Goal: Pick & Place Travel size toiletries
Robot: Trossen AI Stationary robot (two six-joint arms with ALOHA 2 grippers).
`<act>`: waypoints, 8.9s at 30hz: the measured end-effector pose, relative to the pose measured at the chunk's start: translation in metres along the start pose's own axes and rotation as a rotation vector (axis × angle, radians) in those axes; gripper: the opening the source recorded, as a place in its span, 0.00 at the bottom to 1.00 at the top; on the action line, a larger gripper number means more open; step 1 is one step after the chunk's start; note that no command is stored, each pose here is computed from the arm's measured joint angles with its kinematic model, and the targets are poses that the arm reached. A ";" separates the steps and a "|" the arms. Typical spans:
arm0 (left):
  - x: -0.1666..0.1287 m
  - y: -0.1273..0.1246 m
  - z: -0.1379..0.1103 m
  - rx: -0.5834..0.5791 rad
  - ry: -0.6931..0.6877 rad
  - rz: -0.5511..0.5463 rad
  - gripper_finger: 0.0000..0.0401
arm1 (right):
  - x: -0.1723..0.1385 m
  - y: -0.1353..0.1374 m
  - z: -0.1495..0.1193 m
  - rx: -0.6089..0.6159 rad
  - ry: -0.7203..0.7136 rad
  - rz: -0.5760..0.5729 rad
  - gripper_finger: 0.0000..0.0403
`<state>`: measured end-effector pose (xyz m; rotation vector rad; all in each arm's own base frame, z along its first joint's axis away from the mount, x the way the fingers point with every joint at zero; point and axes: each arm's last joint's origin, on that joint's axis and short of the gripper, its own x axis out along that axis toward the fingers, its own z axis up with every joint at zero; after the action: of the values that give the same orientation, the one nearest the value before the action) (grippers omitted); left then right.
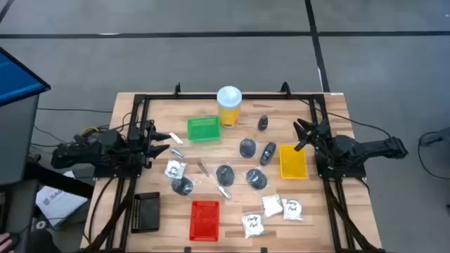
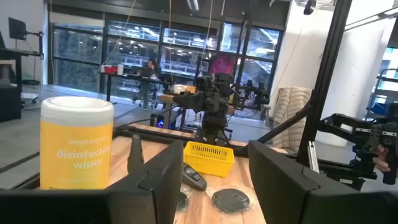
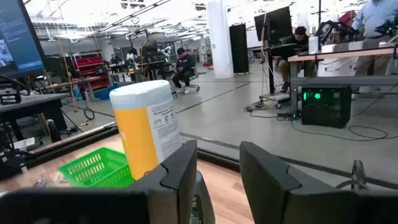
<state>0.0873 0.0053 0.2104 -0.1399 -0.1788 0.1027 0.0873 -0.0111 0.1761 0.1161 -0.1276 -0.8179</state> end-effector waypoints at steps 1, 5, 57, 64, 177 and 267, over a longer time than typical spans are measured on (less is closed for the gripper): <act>0.000 0.000 0.000 0.000 0.000 0.000 0.43 | 0.000 0.000 0.000 0.000 0.000 0.001 0.28; 0.000 0.000 0.000 0.000 0.000 0.000 0.43 | 0.000 0.000 0.000 0.000 0.000 0.000 0.28; -0.001 -0.002 0.013 -0.006 -0.136 -0.018 0.43 | 0.051 0.003 -0.023 -0.131 0.289 0.122 0.43; -0.001 -0.002 0.013 -0.006 -0.138 -0.018 0.43 | 0.072 0.009 -0.027 -0.179 0.391 0.069 0.65; 0.071 -0.006 -0.022 -0.057 0.026 -0.106 0.43 | 0.122 0.200 0.025 -0.280 0.530 0.555 0.50; 0.101 -0.019 -0.032 -0.056 0.145 -0.151 0.43 | 0.101 0.373 -0.076 -0.306 0.775 1.126 0.59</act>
<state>0.1938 -0.0061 0.1990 -0.1884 -0.0475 -0.0624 0.4360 0.1723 0.1651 0.0485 0.6241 0.3704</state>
